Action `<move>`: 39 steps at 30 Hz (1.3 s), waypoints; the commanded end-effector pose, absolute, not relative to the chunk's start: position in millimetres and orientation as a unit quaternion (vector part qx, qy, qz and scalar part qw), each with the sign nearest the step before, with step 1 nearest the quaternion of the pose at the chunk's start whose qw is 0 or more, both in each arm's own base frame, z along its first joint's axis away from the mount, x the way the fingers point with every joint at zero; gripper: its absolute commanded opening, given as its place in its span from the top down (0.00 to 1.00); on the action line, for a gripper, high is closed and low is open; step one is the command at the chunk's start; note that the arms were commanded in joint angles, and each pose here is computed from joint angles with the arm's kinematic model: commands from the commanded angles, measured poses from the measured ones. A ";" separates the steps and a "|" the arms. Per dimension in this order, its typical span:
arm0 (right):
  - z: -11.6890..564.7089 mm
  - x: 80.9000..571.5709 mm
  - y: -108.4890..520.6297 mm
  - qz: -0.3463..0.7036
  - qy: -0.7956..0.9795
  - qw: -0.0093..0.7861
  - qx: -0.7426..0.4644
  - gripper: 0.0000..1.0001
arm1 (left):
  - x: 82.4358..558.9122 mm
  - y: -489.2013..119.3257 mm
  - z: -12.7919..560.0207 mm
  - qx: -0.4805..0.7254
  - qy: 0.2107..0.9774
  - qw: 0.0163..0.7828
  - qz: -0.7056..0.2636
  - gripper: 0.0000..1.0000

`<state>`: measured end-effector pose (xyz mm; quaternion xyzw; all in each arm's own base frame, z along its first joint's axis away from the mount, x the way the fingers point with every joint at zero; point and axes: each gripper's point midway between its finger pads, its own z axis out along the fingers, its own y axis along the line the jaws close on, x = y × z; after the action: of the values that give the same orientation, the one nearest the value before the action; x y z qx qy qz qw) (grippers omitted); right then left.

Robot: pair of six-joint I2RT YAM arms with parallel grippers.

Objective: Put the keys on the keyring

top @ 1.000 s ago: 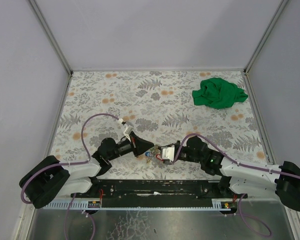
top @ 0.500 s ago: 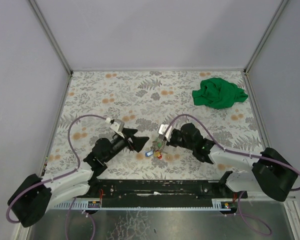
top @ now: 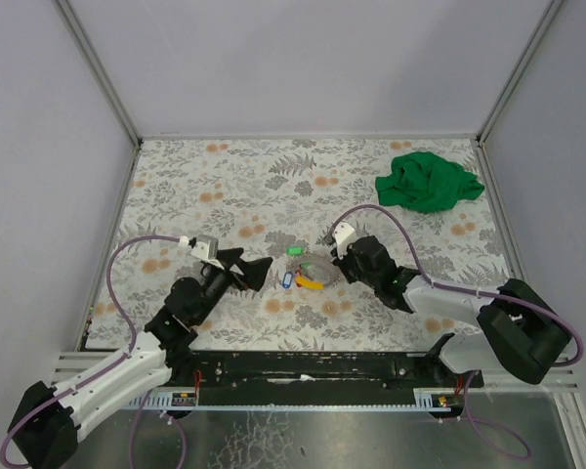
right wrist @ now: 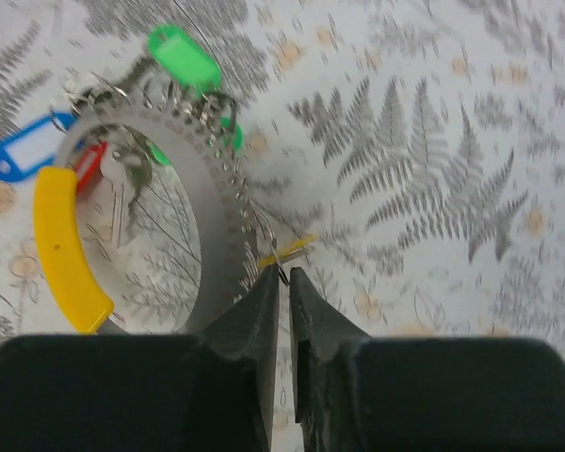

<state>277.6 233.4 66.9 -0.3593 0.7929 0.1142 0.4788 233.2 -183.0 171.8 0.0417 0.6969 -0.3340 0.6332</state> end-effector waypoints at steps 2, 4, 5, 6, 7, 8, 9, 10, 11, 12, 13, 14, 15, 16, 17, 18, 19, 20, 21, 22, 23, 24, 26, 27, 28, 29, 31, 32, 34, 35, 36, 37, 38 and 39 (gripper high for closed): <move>61.2 275.2 195.6 0.079 0.843 0.476 -0.237 0.79 | 236.9 -172.7 169.0 -0.003 0.709 0.625 -0.327 0.00; 62.2 271.3 187.5 0.076 0.848 0.480 -0.213 0.73 | 236.3 -170.5 167.4 -0.013 0.711 0.622 -0.327 0.00; 67.4 268.9 185.1 0.082 0.847 0.485 -0.203 0.69 | 235.3 -169.4 169.1 -0.018 0.711 0.621 -0.330 0.00; 70.2 267.0 180.1 0.079 0.849 0.487 -0.188 0.65 | 234.7 -168.1 170.9 -0.026 0.710 0.620 -0.333 0.00; 74.0 264.5 176.5 0.081 0.849 0.490 -0.179 0.57 | 233.9 -166.5 173.0 -0.036 0.710 0.617 -0.336 0.00; 78.1 262.9 172.2 0.079 0.848 0.495 -0.170 0.49 | 232.9 -164.8 175.1 -0.045 0.710 0.615 -0.339 0.00; 84.1 261.0 169.0 0.083 0.846 0.503 -0.159 0.45 | 231.6 -163.4 177.2 -0.051 0.710 0.613 -0.342 0.00; 91.5 259.0 166.7 0.089 0.840 0.513 -0.152 0.42 | 229.9 -162.1 180.4 -0.055 0.710 0.612 -0.344 0.00; 98.1 256.7 164.1 0.096 0.834 0.523 -0.145 0.38 | 227.6 -160.2 178.6 -0.055 0.717 0.606 -0.340 0.00; 106.5 254.6 161.6 0.103 0.827 0.535 -0.138 0.31 | 225.4 -158.5 180.5 -0.055 0.720 0.603 -0.338 0.00; 113.2 252.5 158.2 0.107 0.821 0.546 -0.130 0.21 | 223.3 -156.6 183.7 -0.055 0.721 0.603 -0.337 0.00; 120.7 250.2 154.8 0.114 0.813 0.558 -0.121 0.02 | 221.6 -154.0 186.0 -0.055 0.723 0.603 -0.334 0.00; 127.6 247.8 151.8 0.120 0.805 0.569 -0.115 0.01 | 220.3 -151.3 188.0 -0.057 0.722 0.605 -0.331 0.00; 133.1 245.4 148.4 0.125 0.798 0.579 -0.109 0.01 | 219.5 -148.6 190.3 -0.059 0.721 0.608 -0.328 0.00; 138.1 243.0 145.0 0.129 0.791 0.588 -0.103 0.01 | 218.9 -145.9 191.9 -0.060 0.718 0.612 -0.326 0.00; 141.0 240.8 141.5 0.131 0.787 0.595 -0.097 0.01 | 218.7 -142.9 193.3 -0.062 0.714 0.618 -0.323 0.00; 145.3 239.0 137.3 0.132 0.781 0.603 -0.090 0.01 | 218.6 -140.4 194.2 -0.065 0.710 0.623 -0.321 0.00; 148.5 237.2 132.4 0.131 0.777 0.610 -0.081 0.01 | 218.9 -137.4 193.7 -0.067 0.707 0.629 -0.316 0.00; 151.0 236.0 126.9 0.129 0.774 0.616 -0.069 0.01 | 219.5 -134.6 193.0 -0.068 0.705 0.634 -0.311 0.00; 153.0 234.8 121.6 0.127 0.770 0.623 -0.057 0.01 | 220.0 -131.8 190.5 -0.069 0.704 0.638 -0.304 0.00; 154.0 233.2 118.3 0.129 0.766 0.627 -0.049 0.01 | 220.5 -129.3 188.6 -0.071 0.704 0.641 -0.298 0.00; 156.7 233.0 111.8 0.124 0.761 0.636 -0.034 0.01 | 220.8 -127.1 187.2 -0.072 0.704 0.643 -0.293 0.00; 159.2 231.0 103.7 0.122 0.752 0.647 -0.016 0.01 | 220.4 -124.2 185.1 -0.072 0.706 0.644 -0.286 0.00; 160.7 230.3 99.4 0.122 0.747 0.653 -0.005 0.01 | 220.0 -123.1 183.8 -0.073 0.707 0.644 -0.284 0.00; 160.6 229.3 94.5 0.118 0.746 0.655 0.006 0.01 | 219.8 -122.0 182.2 -0.075 0.708 0.644 -0.282 0.00; 161.5 228.6 89.9 0.115 0.742 0.660 0.017 0.01 | 219.8 -121.0 179.0 -0.077 0.710 0.642 -0.279 0.00; 164.6 227.5 79.4 0.107 0.733 0.671 0.040 0.01 | 220.4 -118.3 172.7 -0.085 0.713 0.640 -0.274 0.00; 165.0 226.8 76.5 0.107 0.729 0.675 0.048 0.01 | 220.5 -117.8 171.0 -0.088 0.713 0.639 -0.274 0.00; 163.4 225.8 73.7 0.110 0.723 0.680 0.058 0.01 | 220.0 -118.4 170.9 -0.089 0.712 0.638 -0.277 0.00; 162.3 225.4 73.0 0.114 0.720 0.682 0.062 0.01 | 219.7 -118.5 171.3 -0.088 0.712 0.638 -0.278 0.00; 159.6 225.2 72.4 0.115 0.719 0.682 0.066 0.01 | 219.8 -117.7 171.4 -0.089 0.712 0.639 -0.276 0.00; 157.1 225.1 71.2 0.115 0.718 0.683 0.071 0.01 | 219.6 -118.0 170.9 -0.088 0.713 0.638 -0.276 0.00; 154.7 225.1 70.4 0.116 0.717 0.683 0.076 0.01 | 219.0 -119.5 171.5 -0.084 0.712 0.638 -0.280 0.00; 152.5 225.0 70.1 0.117 0.716 0.683 0.078 0.01 | 218.3 -121.1 171.3 -0.079 0.712 0.638 -0.282 0.00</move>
<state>223.4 81.1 157.2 0.0376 0.7239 0.1246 0.6775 217.6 -124.5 171.8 -0.0773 0.7153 -0.2879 0.6320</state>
